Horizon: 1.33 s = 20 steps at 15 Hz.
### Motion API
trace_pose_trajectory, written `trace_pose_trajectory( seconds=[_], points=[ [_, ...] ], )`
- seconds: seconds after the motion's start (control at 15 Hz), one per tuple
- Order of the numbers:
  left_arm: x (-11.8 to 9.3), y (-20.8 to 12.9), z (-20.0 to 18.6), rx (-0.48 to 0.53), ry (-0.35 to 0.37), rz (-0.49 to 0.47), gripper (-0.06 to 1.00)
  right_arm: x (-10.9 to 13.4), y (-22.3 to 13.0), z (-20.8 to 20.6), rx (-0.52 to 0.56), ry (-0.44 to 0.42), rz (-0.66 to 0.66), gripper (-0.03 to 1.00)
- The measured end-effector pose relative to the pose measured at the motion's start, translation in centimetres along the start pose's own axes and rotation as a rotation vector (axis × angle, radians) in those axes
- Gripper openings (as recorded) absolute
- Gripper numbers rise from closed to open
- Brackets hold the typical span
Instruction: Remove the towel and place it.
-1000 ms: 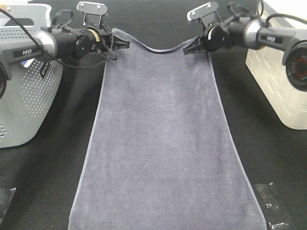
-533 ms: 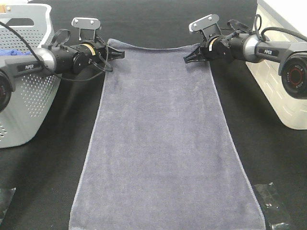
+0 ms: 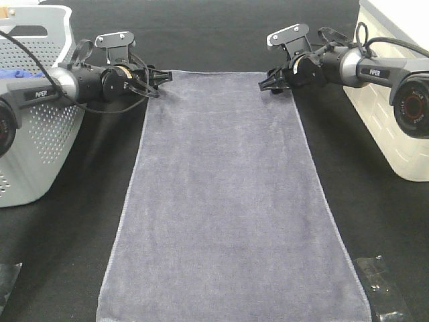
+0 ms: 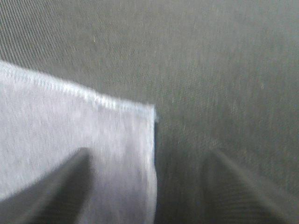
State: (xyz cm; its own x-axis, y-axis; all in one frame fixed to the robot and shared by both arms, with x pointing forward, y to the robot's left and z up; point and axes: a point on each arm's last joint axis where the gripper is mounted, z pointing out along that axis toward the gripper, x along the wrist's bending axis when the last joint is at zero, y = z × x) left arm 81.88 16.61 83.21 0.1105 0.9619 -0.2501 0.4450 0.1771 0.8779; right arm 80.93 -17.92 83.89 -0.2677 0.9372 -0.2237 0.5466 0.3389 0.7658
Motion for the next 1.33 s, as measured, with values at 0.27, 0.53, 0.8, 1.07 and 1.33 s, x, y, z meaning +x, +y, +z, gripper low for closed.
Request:
trace_pose_trajectory(
  seconds=[0.27,0.53,0.8,1.07,1.33],
  points=[
    [-0.1,0.3,-0.2,0.013,0.006,-0.064,0.62,-0.3,0.0,-0.4,0.058,-0.015,0.008,0.74],
    [-0.8,2.7,-1.1,-0.007,-0.001,-0.059,0.62,-0.7,1.4,-1.7,0.074,-0.015,0.061,0.75],
    [-4.0,6.3,-3.0,-0.069,-0.048,0.083,0.62,-1.6,5.9,-5.4,0.005,0.015,0.198,0.75],
    [-7.6,10.1,-5.9,-0.096,-0.083,0.139,0.62,-2.6,9.0,-9.3,0.022,0.018,0.249,0.75],
    [-9.7,15.0,-10.8,-0.019,-0.047,0.166,0.62,-3.9,12.6,-15.4,0.062,0.029,0.300,0.75]
  ],
)
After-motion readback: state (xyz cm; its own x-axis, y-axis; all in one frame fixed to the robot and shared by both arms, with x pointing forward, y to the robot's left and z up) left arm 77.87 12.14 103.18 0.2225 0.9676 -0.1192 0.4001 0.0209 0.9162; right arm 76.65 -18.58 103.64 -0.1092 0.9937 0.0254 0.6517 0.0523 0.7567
